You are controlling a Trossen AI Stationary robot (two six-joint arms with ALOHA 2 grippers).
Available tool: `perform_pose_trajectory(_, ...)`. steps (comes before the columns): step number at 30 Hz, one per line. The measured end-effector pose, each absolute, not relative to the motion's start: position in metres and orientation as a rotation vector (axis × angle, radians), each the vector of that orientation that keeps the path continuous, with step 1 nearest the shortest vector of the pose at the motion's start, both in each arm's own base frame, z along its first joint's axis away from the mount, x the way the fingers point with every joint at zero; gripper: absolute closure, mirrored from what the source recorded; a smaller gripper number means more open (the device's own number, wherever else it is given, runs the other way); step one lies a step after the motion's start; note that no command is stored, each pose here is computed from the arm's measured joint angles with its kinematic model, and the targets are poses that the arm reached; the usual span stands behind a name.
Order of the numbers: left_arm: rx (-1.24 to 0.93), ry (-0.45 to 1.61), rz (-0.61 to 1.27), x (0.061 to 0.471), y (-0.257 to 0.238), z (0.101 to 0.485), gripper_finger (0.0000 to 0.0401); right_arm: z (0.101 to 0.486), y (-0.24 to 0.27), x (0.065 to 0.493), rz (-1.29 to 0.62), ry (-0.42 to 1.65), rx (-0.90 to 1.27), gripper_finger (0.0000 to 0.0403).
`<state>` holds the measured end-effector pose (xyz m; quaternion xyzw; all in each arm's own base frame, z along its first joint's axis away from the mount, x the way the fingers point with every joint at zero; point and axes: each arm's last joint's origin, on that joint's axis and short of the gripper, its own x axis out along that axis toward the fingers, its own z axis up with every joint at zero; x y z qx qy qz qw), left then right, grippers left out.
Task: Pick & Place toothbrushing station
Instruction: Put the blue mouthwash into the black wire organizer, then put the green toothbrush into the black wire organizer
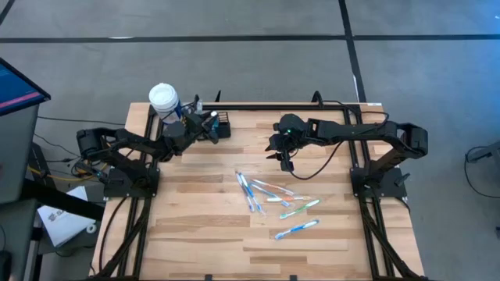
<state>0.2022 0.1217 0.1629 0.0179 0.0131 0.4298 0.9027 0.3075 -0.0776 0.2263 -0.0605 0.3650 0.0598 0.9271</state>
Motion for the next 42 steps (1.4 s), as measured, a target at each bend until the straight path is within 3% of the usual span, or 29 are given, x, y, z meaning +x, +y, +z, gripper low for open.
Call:
perform_pose_trajectory(23,-0.007,0.040,0.886,0.2023,0.1217,0.1600,0.0315,0.2263,-0.0777,0.3075,0.122,0.748,-0.124,0.0275)
perform_pose_trajectory(33,-0.014,0.040,0.887,0.2023,0.1218,0.1598,0.0283,0.2263,-0.0776,0.3076,0.123,0.748,-0.124,0.0275)
perform_pose_trajectory(42,-0.014,0.039,0.887,0.2023,0.1218,0.1599,0.0294,0.2263,-0.0776,0.3076,0.122,0.748,-0.124,0.0275)
